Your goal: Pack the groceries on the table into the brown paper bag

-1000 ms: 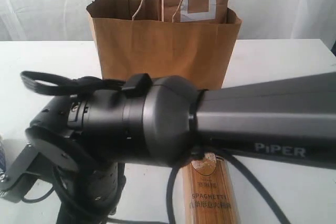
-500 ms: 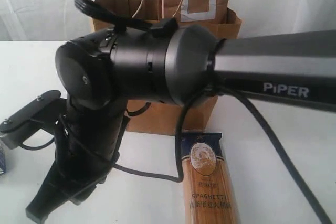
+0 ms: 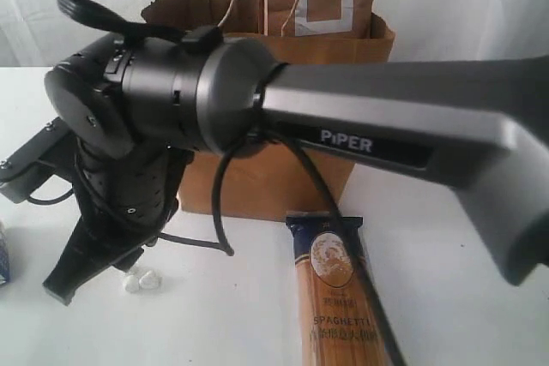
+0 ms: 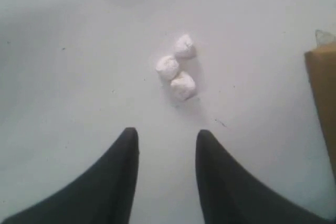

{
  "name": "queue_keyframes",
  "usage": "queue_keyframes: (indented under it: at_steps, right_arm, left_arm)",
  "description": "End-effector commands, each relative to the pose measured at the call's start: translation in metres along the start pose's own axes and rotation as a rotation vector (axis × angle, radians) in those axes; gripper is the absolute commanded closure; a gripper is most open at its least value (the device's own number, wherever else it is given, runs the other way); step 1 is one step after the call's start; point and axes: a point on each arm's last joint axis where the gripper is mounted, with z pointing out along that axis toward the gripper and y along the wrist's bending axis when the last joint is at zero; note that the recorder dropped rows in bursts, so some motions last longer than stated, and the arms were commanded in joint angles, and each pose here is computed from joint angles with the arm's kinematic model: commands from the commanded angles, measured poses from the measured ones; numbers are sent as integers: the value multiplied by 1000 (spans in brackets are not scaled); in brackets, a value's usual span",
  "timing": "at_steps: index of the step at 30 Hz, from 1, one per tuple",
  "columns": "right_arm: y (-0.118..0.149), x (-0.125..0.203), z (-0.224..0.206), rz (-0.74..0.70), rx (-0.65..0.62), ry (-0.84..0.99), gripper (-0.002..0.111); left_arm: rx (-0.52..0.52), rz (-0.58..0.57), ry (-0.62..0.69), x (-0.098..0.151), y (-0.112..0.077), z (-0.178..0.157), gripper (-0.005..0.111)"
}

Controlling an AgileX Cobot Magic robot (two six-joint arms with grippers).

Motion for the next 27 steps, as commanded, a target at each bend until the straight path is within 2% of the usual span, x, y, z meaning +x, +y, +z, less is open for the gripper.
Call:
queue_keyframes:
  at_steps: [1, 4, 6, 12, 16, 22, 27]
  right_arm:
    - [-10, -2, 16, 72, -42, 31, 68]
    - [-16, -3, 21, 139, -52, 36, 53]
    - [-21, -4, 20, 168, -30, 25, 48]
    - [-25, -10, 25, 174, 4, -41, 48]
    - [-20, -13, 39, 228, -60, -67, 49]
    - [-19, -8, 58, 229, -61, -12, 58]
    - [-18, -3, 75, 227, -59, 37, 58]
  left_arm:
    - [8, -10, -2, 1, 0, 0, 107]
    - [8, -10, -2, 1, 0, 0, 107]
    - [8, -10, -2, 1, 0, 0, 107]
    - [8, -10, -2, 1, 0, 0, 107]
    - [8, -10, -2, 1, 0, 0, 107]
    - [8, -10, -2, 1, 0, 0, 107]
    - [8, -10, -2, 1, 0, 0, 107]
